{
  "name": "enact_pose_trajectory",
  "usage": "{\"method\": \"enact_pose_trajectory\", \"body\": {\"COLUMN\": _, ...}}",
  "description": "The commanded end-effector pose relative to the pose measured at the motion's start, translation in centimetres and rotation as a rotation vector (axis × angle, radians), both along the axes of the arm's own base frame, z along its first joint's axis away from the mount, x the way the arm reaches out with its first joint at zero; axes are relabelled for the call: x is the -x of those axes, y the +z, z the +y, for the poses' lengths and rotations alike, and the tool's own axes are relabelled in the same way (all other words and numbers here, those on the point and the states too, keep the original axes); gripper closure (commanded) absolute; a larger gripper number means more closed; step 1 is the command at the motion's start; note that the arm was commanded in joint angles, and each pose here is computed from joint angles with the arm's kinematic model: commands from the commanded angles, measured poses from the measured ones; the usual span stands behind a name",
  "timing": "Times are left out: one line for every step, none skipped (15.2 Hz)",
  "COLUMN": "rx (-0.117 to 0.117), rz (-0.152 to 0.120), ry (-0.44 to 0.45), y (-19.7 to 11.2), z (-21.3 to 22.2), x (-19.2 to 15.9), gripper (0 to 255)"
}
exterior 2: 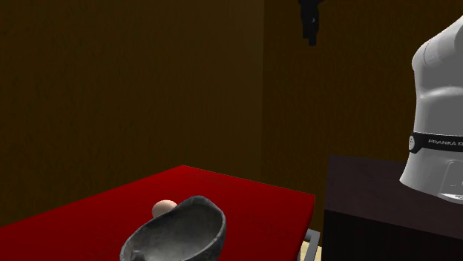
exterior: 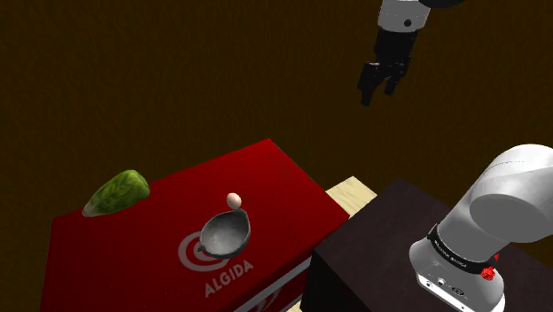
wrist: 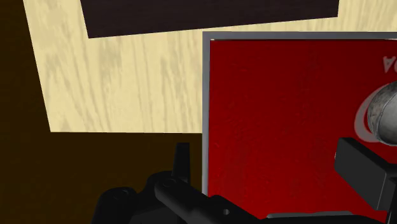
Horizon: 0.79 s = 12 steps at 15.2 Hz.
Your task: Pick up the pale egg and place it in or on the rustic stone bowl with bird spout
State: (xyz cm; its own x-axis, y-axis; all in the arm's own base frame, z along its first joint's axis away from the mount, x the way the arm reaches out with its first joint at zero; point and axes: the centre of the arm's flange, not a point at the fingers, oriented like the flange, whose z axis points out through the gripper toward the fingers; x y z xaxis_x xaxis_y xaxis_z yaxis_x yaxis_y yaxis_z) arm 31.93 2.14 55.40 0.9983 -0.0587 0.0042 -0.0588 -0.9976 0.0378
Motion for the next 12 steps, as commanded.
{"method": "enact_pose_trajectory", "body": {"rx": 0.000, "rz": 0.000, "ry": 0.000, "y": 0.0, "z": 0.0, "x": 0.0, "gripper": 0}}
{"method": "enact_pose_trajectory", "body": {"rx": -0.002, "rz": 0.003, "ry": 0.001, "y": -0.9, "z": 0.6, "x": -0.8, "gripper": 0}}
{"method": "enact_pose_trajectory", "body": {"rx": -0.004, "rz": 0.006, "ry": 0.002, "y": -1.8, "z": 1.2, "x": -1.5, "gripper": 0}}
{"method": "enact_pose_trajectory", "body": {"rx": -0.007, "rz": 0.009, "ry": 0.003, "y": -2.7, "z": 1.8, "x": -2.3, "gripper": 0}}
{"method": "enact_pose_trajectory", "body": {"rx": -0.009, "rz": 0.012, "ry": 0.004, "y": -3.6, "z": 2.5, "x": -3.0, "gripper": 0}}
{"method": "enact_pose_trajectory", "body": {"rx": -0.011, "rz": 0.015, "ry": 0.005, "y": -4.5, "z": 3.1, "x": -3.8, "gripper": 0}}
{"method": "enact_pose_trajectory", "body": {"rx": -0.013, "rz": 0.018, "ry": 0.005, "y": -5.4, "z": 3.7, "x": -4.5, "gripper": 0}}
{"method": "enact_pose_trajectory", "body": {"rx": -0.016, "rz": 0.021, "ry": 0.006, "y": -6.4, "z": 4.3, "x": -5.2, "gripper": 0}}
{"method": "enact_pose_trajectory", "body": {"rx": -0.018, "rz": 0.024, "ry": 0.007, "y": -7.3, "z": 4.9, "x": -6.0, "gripper": 0}}
{"method": "enact_pose_trajectory", "body": {"rx": -0.020, "rz": 0.027, "ry": 0.008, "y": -8.2, "z": 5.6, "x": -6.7, "gripper": 0}}
{"method": "enact_pose_trajectory", "body": {"rx": -0.022, "rz": 0.030, "ry": 0.009, "y": -9.1, "z": 6.2, "x": -7.4, "gripper": 0}}
{"method": "enact_pose_trajectory", "body": {"rx": -0.025, "rz": 0.033, "ry": 0.010, "y": -10.0, "z": 6.8, "x": -8.1, "gripper": 0}}
